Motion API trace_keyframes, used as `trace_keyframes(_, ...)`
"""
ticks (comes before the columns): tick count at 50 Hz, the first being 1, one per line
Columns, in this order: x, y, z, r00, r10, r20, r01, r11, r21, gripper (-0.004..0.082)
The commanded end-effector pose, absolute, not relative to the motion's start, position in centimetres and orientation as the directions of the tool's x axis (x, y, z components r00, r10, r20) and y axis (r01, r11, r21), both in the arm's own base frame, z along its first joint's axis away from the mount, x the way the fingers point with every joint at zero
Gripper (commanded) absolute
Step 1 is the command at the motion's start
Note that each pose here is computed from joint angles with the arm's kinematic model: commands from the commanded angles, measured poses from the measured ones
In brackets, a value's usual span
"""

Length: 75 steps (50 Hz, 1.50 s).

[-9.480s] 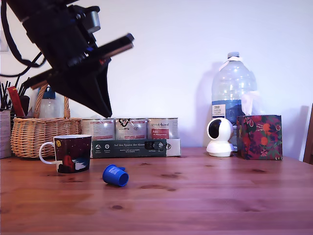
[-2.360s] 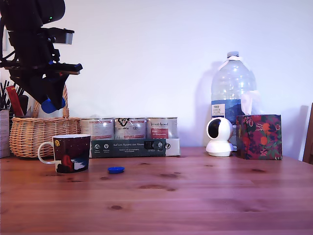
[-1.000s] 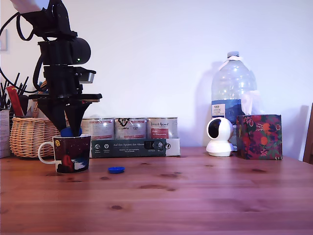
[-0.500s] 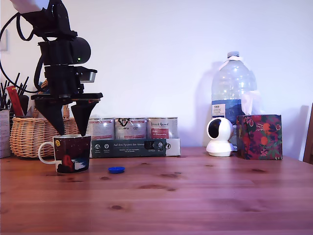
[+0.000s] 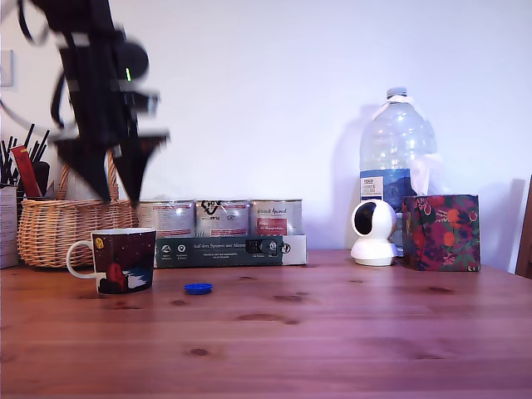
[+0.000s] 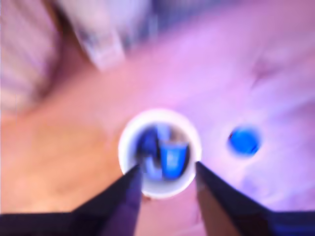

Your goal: Pick up the coffee capsules from the table one by one and drop them inside the nearest coffee cup

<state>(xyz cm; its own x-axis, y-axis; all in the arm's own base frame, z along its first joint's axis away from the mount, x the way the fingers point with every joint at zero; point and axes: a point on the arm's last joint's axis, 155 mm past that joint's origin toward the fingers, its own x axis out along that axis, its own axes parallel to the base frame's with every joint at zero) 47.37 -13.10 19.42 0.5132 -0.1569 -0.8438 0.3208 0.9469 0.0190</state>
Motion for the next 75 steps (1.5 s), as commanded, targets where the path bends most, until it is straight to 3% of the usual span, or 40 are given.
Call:
trace_keyframes(1, 47.4, -13.7, 23.2, 0.591, -0.192, -0.783, 0.333, 0.943, 0.021, -0.002)
trace_keyframes(14, 44.8, -14.1, 31.8, 0.717, -0.289, -0.634, 0.366, 0.93, -0.011, -0.002)
trace_keyframes(26, 42.0, -13.9, 33.8, 0.761, -0.329, -0.56, 0.38, 0.925, -0.028, -0.002)
trace_keyframes(38, 39.5, -13.3, 31.6, 0.814, -0.352, -0.462, 0.372, 0.927, -0.05, -0.002)
trace_keyframes(48, 37.9, -12.4, 27.8, 0.845, -0.344, -0.41, 0.35, 0.935, -0.063, -0.002)
trace_keyframes(61, 36.9, -10.8, 22.7, 0.872, -0.31, -0.379, 0.3, 0.95, -0.088, -0.002)
trace_keyframes(75, 35.0, -7.5, 17.5, 0.896, -0.21, -0.392, 0.183, 0.978, -0.104, -0.002)
